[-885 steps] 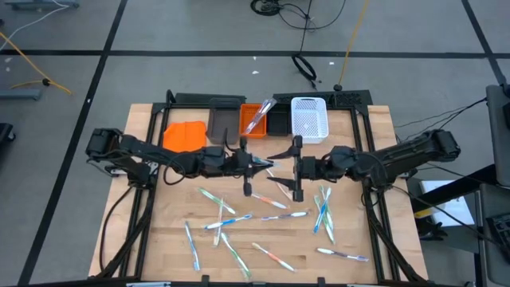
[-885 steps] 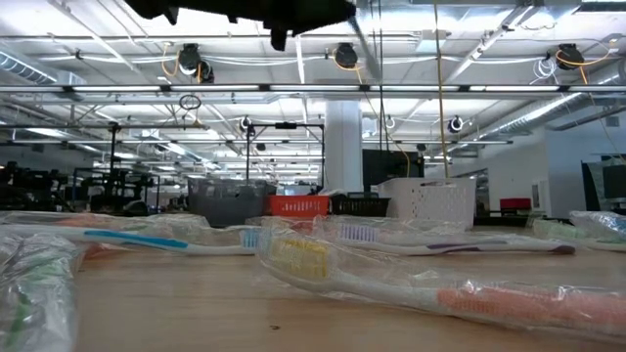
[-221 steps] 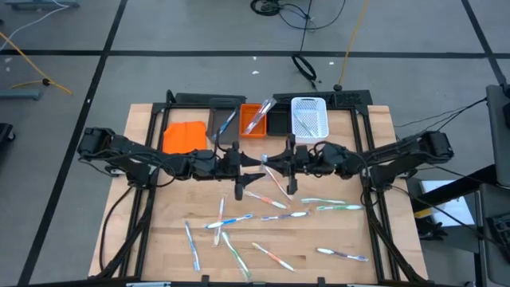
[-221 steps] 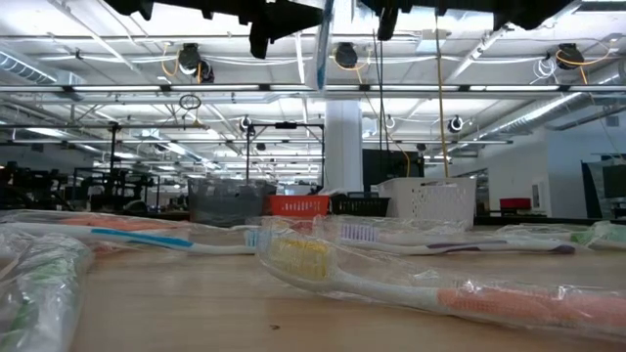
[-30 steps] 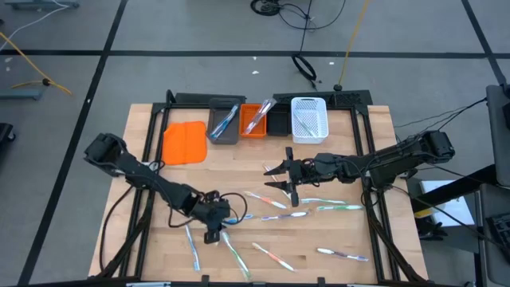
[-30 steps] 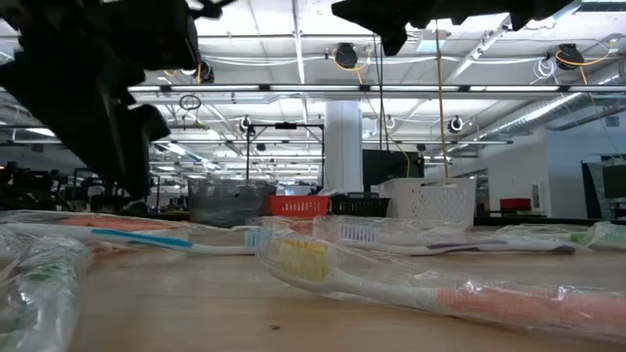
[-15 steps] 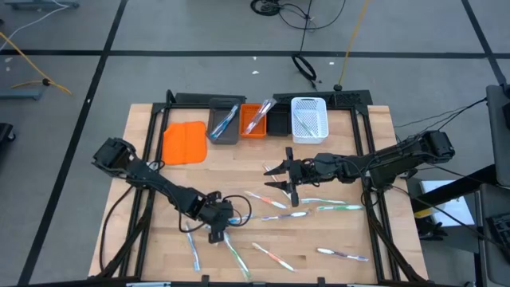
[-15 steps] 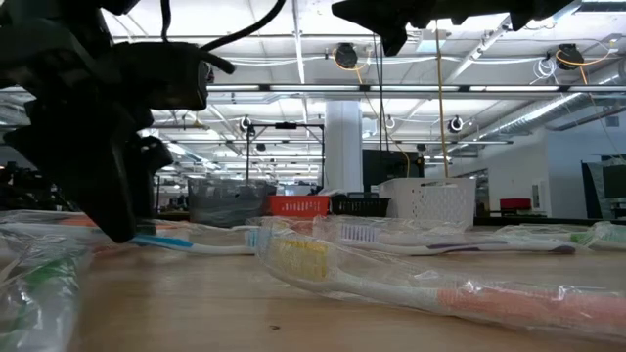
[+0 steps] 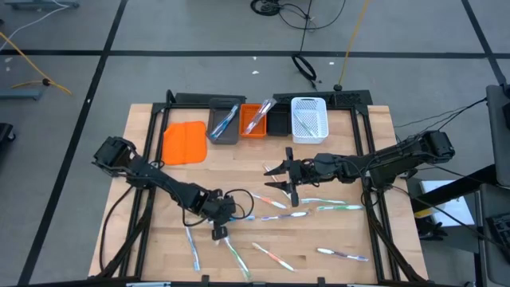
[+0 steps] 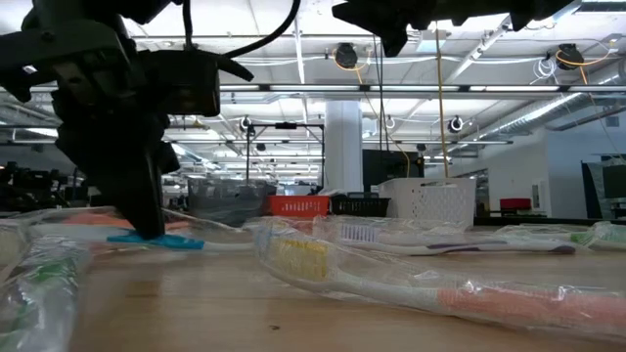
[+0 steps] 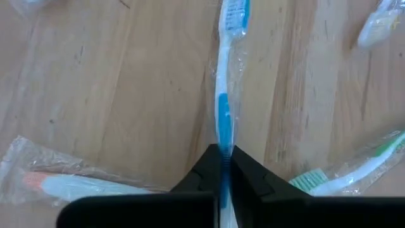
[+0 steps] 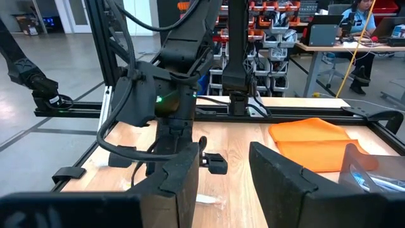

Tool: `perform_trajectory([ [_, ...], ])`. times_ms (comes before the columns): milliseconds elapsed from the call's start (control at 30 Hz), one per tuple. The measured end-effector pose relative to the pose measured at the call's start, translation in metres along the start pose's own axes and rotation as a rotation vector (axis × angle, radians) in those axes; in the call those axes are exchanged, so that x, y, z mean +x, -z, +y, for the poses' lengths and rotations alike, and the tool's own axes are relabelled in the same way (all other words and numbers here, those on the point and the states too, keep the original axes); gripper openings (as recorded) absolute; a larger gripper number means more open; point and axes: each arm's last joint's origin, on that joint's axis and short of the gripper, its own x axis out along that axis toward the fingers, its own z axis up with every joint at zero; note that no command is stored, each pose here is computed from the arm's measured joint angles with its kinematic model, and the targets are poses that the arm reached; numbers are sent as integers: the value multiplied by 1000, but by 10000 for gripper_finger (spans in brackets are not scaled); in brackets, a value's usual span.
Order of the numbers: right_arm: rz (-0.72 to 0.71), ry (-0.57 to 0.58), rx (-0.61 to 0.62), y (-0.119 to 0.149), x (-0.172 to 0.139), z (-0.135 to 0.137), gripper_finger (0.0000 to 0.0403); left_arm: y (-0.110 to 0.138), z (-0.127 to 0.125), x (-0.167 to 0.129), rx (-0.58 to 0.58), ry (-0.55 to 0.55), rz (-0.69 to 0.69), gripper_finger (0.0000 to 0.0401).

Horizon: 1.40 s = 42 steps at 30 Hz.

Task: Pick & Place Toothbrushes
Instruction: Put the blue toothbrush into the gray bin

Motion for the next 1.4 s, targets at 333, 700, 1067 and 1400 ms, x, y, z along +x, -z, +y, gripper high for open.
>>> perform_trajectory([
  [333,5,0,1,0,0,0,132,-6,-1,-17,2,-6,-71,1],
  [700,16,1,1,2,0,0,132,-21,-1,-69,9,-96,-360,1],
  [1067,26,1,-1,3,0,0,132,-29,-2,-108,100,-144,-565,1],
  [1400,25,1,-2,2,0,0,132,-38,-6,-115,187,-176,-684,0],
])
